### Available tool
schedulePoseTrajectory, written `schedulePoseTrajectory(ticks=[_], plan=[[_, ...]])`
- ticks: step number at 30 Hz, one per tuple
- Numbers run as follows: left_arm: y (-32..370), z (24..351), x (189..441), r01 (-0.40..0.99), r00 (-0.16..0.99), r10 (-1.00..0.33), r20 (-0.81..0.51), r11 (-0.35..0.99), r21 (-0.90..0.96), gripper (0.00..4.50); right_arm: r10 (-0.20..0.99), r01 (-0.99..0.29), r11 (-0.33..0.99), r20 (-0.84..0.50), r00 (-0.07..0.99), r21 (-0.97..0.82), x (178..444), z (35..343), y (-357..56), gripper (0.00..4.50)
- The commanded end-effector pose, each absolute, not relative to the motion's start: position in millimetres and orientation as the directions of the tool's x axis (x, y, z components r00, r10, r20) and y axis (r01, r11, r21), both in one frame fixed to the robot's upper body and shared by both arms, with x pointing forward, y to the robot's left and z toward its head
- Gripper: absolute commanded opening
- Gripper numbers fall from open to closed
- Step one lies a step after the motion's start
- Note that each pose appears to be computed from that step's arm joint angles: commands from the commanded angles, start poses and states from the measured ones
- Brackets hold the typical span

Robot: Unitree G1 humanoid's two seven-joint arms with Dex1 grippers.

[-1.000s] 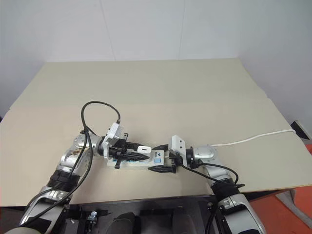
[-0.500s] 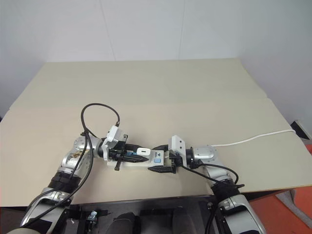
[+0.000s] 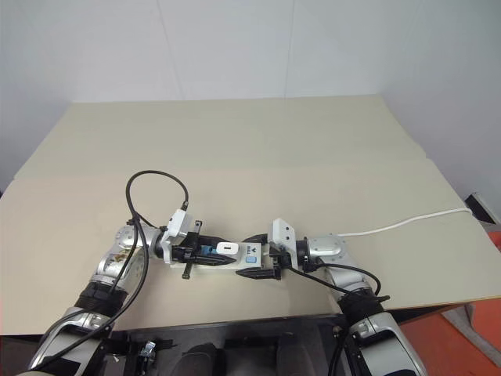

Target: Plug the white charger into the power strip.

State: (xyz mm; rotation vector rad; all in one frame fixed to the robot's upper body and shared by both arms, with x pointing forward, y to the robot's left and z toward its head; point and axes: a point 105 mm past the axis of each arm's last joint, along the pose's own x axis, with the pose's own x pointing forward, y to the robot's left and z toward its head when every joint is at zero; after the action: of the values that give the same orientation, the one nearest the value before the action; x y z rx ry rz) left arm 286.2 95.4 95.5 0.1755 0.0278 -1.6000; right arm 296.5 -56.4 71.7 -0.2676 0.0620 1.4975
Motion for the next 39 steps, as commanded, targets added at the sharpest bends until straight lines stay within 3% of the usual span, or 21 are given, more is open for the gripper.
schedulePoseTrajectory(ticks=[1, 6, 17, 20, 22, 24, 28, 31, 39], plan=[[124, 59, 280, 0.998, 0.05, -0.963, -0.265, 0.057, -0.019, 0.99, 0.96, -0.992, 0.068, -0.265, 0.095, -0.109, 298, 63, -71, 3.44], [124, 52, 273, 0.999, 0.036, -0.957, -0.288, 0.045, -0.024, 0.99, 0.959, -0.991, 0.072, -0.267, 0.099, -0.111, 298, 63, -72, 3.44], [129, 66, 283, 0.998, 0.056, -0.957, -0.286, 0.055, 0.01, 4.42, 0.963, -0.992, 0.052, -0.257, 0.08, -0.114, 296, 65, -67, 3.44], [135, 81, 292, 0.996, 0.085, -0.959, -0.272, 0.073, 0.054, 4.47, 0.964, -0.992, 0.04, -0.255, 0.069, -0.12, 296, 66, -66, 3.44], [143, 96, 294, 0.995, 0.088, -0.958, -0.271, 0.072, 0.069, 4.5, 0.965, -0.991, 0.032, -0.254, 0.063, -0.127, 296, 68, -67, 4.15], [149, 108, 294, 0.995, 0.082, -0.957, -0.277, 0.061, 0.081, 4.5, 0.965, -0.991, 0.021, -0.257, 0.054, -0.13, 295, 71, -69, 4.46], [172, 145, 289, 0.992, 0.093, -0.954, -0.285, 0.065, 0.108, 4.5, 0.963, -0.982, 0.026, -0.26, 0.075, -0.188, 292, 87, -89, 4.46], [181, 153, 285, 0.989, 0.116, -0.945, -0.305, 0.081, 0.126, 4.5, 0.956, -0.976, 0.025, -0.279, 0.087, -0.218, 287, 93, -101, 4.46], [230, 182, 268, 0.961, 0.262, -0.887, -0.381, 0.206, 0.183, 4.5, 0.931, -0.936, 0.17, -0.26, 0.255, -0.309, 276, 138, -162, 4.46]])
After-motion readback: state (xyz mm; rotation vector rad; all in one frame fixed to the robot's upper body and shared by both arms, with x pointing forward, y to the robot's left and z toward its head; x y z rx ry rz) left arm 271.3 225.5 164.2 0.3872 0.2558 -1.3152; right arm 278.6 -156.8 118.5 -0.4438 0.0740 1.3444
